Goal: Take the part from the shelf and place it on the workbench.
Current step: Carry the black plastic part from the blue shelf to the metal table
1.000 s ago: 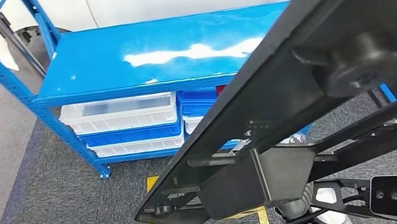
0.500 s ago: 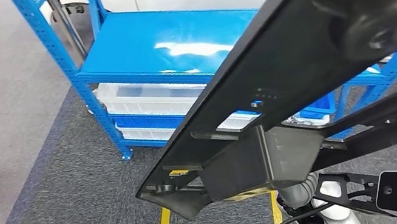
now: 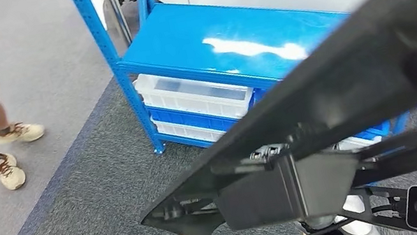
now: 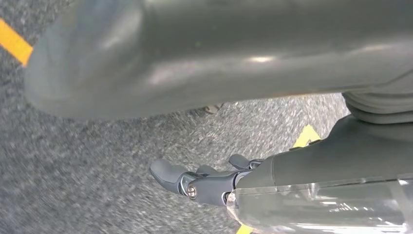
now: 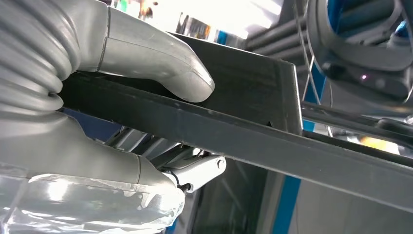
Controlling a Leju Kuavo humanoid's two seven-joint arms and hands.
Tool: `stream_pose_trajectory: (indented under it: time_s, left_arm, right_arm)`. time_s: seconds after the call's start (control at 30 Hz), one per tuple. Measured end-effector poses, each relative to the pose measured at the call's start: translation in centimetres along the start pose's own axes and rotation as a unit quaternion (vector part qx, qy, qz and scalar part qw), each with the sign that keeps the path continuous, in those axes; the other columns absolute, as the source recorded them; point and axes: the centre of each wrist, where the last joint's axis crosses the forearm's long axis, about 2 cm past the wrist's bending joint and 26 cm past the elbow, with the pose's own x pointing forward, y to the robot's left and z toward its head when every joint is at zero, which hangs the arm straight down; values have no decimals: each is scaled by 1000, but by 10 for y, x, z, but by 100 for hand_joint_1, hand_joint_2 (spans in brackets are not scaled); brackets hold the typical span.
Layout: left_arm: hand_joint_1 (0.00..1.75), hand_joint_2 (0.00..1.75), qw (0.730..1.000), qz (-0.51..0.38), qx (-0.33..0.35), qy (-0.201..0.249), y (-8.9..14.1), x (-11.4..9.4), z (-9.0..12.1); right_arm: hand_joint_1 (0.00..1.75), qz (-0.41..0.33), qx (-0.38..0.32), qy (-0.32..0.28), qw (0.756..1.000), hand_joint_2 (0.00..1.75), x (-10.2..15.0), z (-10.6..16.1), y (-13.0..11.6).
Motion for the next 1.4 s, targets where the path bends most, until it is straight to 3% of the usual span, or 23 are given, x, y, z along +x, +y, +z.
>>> stream_pose_trajectory:
  time_s: [0.57,0.83,1.4]
  left_arm:
    - [0,0,999,-13,34,3,7,4,-2]
    - [0,0,996,-11,85,4,12,3,-1]
    - [0,0,998,-17,34,42,8,2,-1]
  right_arm:
    - [175,9,-15,-5,1000,175,3,0,5]
    - [175,-5,-22,-6,1000,175,7,5,11]
    - [175,28,-50,18,998,175,22,24,14]
